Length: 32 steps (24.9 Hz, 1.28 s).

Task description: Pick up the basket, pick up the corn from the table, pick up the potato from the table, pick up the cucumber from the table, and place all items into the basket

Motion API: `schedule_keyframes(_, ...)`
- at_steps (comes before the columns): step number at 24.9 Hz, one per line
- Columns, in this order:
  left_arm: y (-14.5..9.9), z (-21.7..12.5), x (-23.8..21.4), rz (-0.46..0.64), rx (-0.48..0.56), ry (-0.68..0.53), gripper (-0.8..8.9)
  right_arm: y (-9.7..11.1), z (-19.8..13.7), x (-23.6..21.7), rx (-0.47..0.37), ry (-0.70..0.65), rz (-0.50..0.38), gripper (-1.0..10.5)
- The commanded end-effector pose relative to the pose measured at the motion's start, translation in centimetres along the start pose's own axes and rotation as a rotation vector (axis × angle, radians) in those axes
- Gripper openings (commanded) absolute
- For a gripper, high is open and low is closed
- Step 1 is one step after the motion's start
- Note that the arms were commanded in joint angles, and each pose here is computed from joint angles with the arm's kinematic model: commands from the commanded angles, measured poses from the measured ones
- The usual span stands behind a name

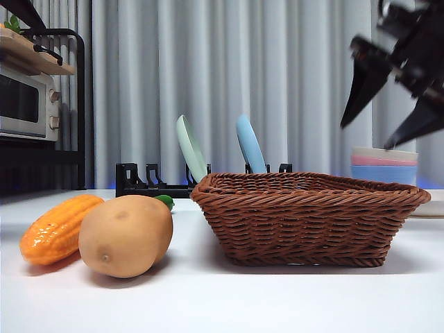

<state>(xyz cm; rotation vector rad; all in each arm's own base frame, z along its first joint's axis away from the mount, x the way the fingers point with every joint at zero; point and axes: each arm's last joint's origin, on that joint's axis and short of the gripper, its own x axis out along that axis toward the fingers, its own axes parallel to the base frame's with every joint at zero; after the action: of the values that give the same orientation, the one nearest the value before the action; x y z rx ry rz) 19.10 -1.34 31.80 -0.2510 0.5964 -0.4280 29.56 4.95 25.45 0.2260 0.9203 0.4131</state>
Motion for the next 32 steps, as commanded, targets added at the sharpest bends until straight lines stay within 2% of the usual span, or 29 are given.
schedule_keyframes(1,0.0,0.0,0.0,-0.003,0.012,0.005,3.46,-0.5,-0.1,1.8,0.004,0.072,0.043,3.6)
schedule_keyframes(3,0.0,-0.1,0.0,-0.003,0.010,0.008,3.46,-0.8,-0.3,2.9,0.019,0.110,0.087,3.3)
schedule_keyframes(10,0.0,-0.1,0.0,-0.001,0.007,0.013,3.46,-1.7,-1.3,5.4,0.047,0.208,0.081,3.1)
schedule_keyframes(11,0.0,-0.1,0.0,-0.001,0.007,0.014,3.46,-1.7,-1.3,5.6,0.050,0.213,0.081,2.6)
schedule_keyframes(13,0.0,-0.2,0.0,0.000,0.004,0.020,3.46,-1.8,-1.4,5.7,0.053,0.221,0.080,1.1)
schedule_keyframes(17,0.1,-0.2,0.0,0.002,0.002,0.024,3.46,-2.1,-1.9,6.2,0.073,0.265,0.074,0.8)
schedule_keyframes(19,0.0,-0.3,0.0,0.002,0.002,0.025,3.46,-2.2,-2.0,6.5,0.079,0.278,0.069,-0.2)
schedule_keyframes(23,0.1,-0.5,0.0,0.004,-0.008,0.044,3.46,-2.0,-1.7,5.9,0.079,0.249,0.070,-0.2)
schedule_keyframes(27,-0.1,-0.5,0.3,-0.009,-0.006,0.058,3.46,-1.0,-0.8,3.4,0.075,0.167,0.073,-0.2)
schedule_keyframes(32,-0.4,0.3,4.2,-0.055,0.003,0.166,3.46,0.7,0.7,-0.2,0.052,0.054,0.096,-0.2)
